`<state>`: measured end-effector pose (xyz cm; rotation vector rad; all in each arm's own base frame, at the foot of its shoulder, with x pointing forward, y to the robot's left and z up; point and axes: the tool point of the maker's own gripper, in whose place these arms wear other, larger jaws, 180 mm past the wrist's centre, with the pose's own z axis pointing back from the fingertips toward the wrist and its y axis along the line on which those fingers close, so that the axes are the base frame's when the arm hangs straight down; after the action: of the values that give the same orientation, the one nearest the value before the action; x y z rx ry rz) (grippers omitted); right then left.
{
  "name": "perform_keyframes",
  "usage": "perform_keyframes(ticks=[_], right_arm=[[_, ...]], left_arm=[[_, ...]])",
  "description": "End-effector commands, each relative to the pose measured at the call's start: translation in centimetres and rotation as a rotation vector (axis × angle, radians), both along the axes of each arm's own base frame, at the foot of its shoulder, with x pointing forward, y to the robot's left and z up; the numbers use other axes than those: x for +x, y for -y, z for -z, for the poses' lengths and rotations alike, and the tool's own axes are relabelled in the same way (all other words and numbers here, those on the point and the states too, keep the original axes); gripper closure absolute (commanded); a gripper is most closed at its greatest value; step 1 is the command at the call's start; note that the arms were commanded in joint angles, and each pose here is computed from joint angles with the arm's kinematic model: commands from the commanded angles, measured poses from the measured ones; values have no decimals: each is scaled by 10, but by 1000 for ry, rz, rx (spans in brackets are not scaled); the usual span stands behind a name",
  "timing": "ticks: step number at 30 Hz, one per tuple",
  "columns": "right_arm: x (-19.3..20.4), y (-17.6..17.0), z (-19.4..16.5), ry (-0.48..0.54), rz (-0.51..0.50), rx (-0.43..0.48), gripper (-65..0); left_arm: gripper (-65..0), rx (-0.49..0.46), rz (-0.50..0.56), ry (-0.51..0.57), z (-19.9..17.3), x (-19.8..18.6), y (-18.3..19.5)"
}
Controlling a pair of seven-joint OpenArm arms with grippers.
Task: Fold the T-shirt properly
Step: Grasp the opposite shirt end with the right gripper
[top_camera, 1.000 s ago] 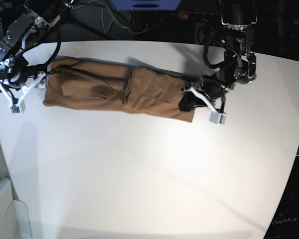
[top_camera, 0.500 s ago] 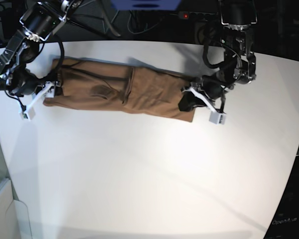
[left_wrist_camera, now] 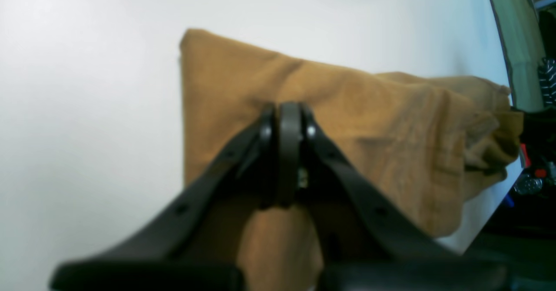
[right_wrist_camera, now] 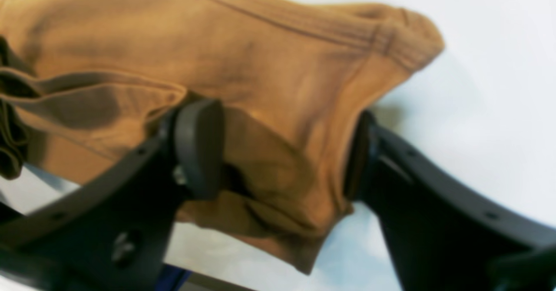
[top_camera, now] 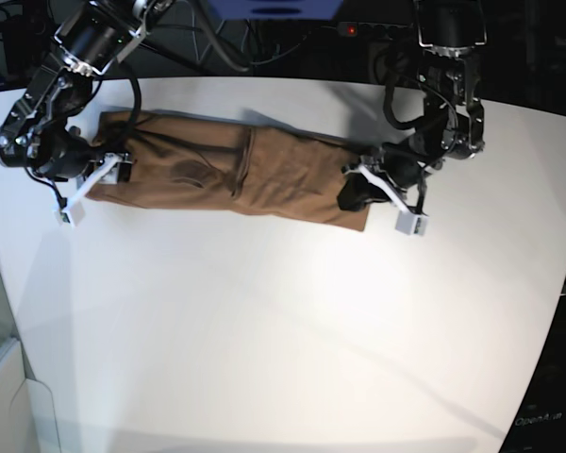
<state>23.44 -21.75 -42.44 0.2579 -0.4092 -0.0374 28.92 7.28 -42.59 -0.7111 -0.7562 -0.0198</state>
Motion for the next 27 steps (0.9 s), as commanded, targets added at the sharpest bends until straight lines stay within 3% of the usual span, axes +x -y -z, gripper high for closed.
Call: perform_keyframes(ticks=[1,4,8,10,15,20,22,27], right_arm=[[4,2,-5,13,-5,-10,-326],[5,2,-6,15,-6,-12,-250],[8,7,-8,18,-15,-33,-74],[12,9,-12,24,-48,-58,-33],[24,9,-24,46,-139,-122,-28],[42,-4,-66,181,-201,-210,-28],[47,-19,-78,228,-233,-219,-28],[47,-52,-77,237,-319,-195,-28]], left_arm=[[-17,-12,0,43,-12,8,0],[-17,-12,0,43,-12,8,0],[-17,-17,0,44,-12,8,1],[-17,-12,0,41,-11,7,0],[-17,-13,5,27,-7,2,1],[-17,-12,0,13,-3,-3,0],[-17,-12,-2,10,-3,-4,-1],[-17,-13,-2,7,-2,-6,0]])
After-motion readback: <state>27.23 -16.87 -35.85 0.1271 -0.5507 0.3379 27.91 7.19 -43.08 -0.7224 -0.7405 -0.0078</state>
